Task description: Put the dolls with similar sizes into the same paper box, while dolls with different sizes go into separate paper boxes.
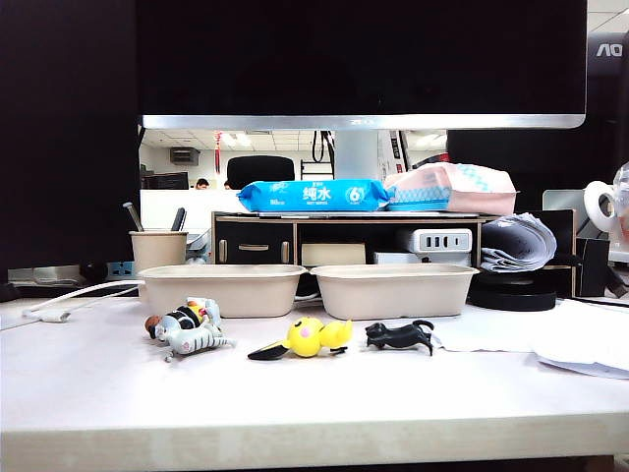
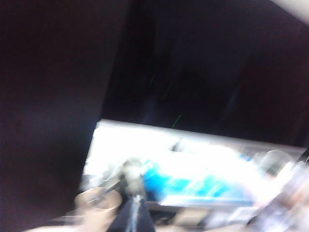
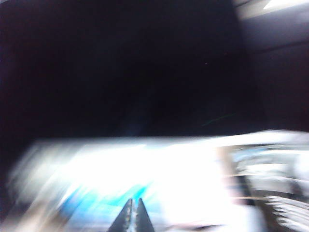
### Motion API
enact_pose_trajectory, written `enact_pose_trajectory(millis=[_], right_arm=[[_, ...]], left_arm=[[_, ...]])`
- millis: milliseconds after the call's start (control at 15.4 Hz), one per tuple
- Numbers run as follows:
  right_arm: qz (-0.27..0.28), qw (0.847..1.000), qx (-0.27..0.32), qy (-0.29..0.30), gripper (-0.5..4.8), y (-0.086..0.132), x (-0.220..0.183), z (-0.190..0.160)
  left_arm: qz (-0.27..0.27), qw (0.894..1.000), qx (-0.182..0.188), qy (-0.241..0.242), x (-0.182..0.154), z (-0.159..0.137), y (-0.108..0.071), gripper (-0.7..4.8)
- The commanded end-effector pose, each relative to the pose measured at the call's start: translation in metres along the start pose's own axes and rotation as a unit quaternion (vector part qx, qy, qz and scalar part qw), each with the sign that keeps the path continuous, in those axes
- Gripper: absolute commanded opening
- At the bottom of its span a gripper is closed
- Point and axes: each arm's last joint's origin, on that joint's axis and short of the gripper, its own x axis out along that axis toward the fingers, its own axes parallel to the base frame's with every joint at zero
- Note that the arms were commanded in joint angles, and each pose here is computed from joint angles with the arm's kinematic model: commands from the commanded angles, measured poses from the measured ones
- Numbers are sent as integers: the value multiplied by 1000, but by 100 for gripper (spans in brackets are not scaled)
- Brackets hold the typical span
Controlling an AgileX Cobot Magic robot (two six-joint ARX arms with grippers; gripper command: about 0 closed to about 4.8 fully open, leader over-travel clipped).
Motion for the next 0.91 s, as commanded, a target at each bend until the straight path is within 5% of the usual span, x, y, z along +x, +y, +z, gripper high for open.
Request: enact_pose_trajectory(millis=[65,260,326,391,521,716,912], right_arm=[[259,956,9,137,-6,-2,86,-15],[342,894,-2,289,-5,22,153,-70],[363,850,-36,379,-4,44,173,-100],[359,817,-76,445,61,59,181,-119],[368,761,-145,514,332,93,189,-152],[390,729,-198,527,351,123,184,-178],[395,722,-208,529,351,131,184,-193]], left_arm=[[1,993,36,114,41,11,9,-5],[-39,977,-5,211,79,3,20,-5],[-39,967,-17,250,91,-11,26,-5],[-31,959,-8,281,95,-21,32,-5],[-23,935,-9,353,101,-44,38,-5],[-44,909,-1,414,109,-68,38,-5],[-57,907,5,417,116,-75,34,-5]])
